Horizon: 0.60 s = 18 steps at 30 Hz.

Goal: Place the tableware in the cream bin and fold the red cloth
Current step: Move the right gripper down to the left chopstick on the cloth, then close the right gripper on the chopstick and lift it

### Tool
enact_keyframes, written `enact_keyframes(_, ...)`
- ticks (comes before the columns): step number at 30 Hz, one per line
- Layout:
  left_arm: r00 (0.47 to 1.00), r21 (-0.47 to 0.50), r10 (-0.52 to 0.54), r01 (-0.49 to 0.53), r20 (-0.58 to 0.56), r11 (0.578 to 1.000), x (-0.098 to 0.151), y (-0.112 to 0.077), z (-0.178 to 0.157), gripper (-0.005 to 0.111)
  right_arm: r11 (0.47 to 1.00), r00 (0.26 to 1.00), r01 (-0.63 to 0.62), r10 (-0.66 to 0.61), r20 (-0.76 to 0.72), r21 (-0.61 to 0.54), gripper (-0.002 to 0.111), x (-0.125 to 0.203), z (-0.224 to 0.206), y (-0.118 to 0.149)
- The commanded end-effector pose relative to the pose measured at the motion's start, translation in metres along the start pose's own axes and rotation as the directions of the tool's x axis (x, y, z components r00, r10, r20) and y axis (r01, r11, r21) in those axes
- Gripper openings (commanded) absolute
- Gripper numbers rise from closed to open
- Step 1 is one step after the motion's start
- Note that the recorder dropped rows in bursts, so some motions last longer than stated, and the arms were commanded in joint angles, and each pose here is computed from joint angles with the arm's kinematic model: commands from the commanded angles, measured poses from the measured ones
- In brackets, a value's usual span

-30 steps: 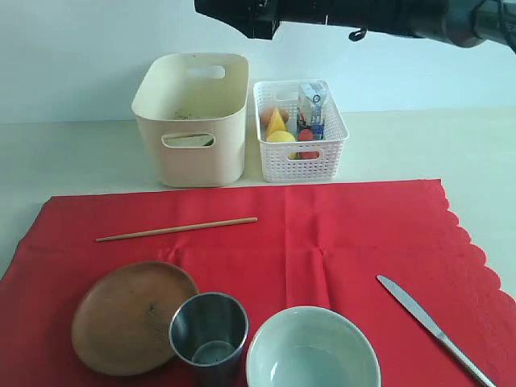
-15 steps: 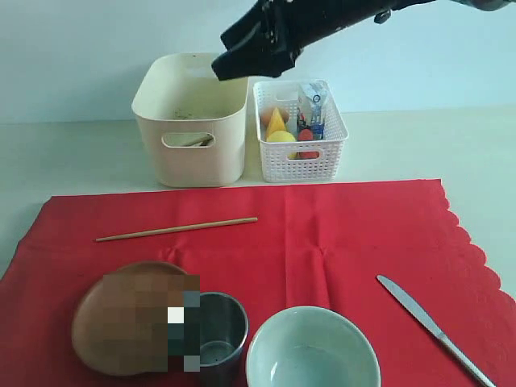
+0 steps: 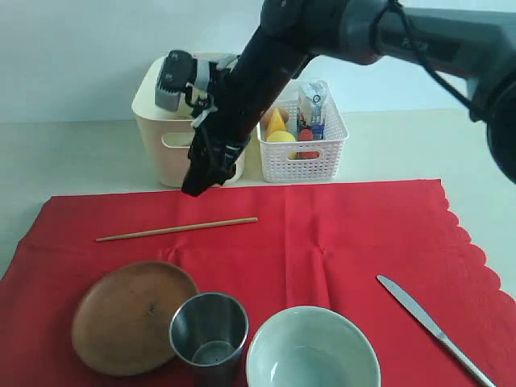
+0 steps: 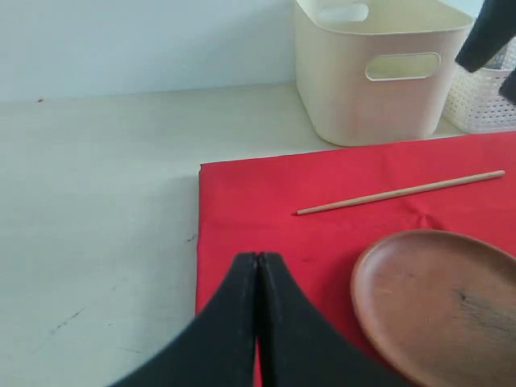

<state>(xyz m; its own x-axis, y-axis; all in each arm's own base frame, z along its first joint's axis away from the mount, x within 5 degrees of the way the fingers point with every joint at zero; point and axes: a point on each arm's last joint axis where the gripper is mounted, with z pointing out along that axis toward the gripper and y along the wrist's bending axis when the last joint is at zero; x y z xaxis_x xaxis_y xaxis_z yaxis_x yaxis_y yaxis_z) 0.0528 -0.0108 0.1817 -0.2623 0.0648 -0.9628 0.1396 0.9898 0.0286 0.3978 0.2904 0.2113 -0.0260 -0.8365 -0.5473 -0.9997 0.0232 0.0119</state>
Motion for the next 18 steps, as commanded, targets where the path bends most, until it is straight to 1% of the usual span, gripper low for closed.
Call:
enact_keyframes(1,1.0,-0.003,-0.004,0.004,0.007,1.0,0.0,0.0,0.0,0.0,0.999,0.997,-0.022,0.025,-0.07,0.043,0.062,0.01,0.025,-0.006)
enact_keyframes(13,1.0,-0.003,-0.004,0.004,0.007,1.0,0.0,0.0,0.0,0.0,0.997,0.989,-0.042,0.05,-0.136,0.061,0.061,0.042,0.08,-0.019)
enact_keyframes(16,1.0,-0.003,-0.004,0.004,0.007,1.0,0.0,0.0,0.0,0.0,0.997,0.987,-0.039,0.048,-0.153,0.066,0.055,0.048,0.088,-0.021)
enact_keyframes(18,1.0,-0.003,-0.004,0.004,0.007,1.0,0.0,0.0,0.0,0.0,0.995,0.985,-0.049,0.062,-0.162,0.083,0.047,0.051,0.093,-0.023)
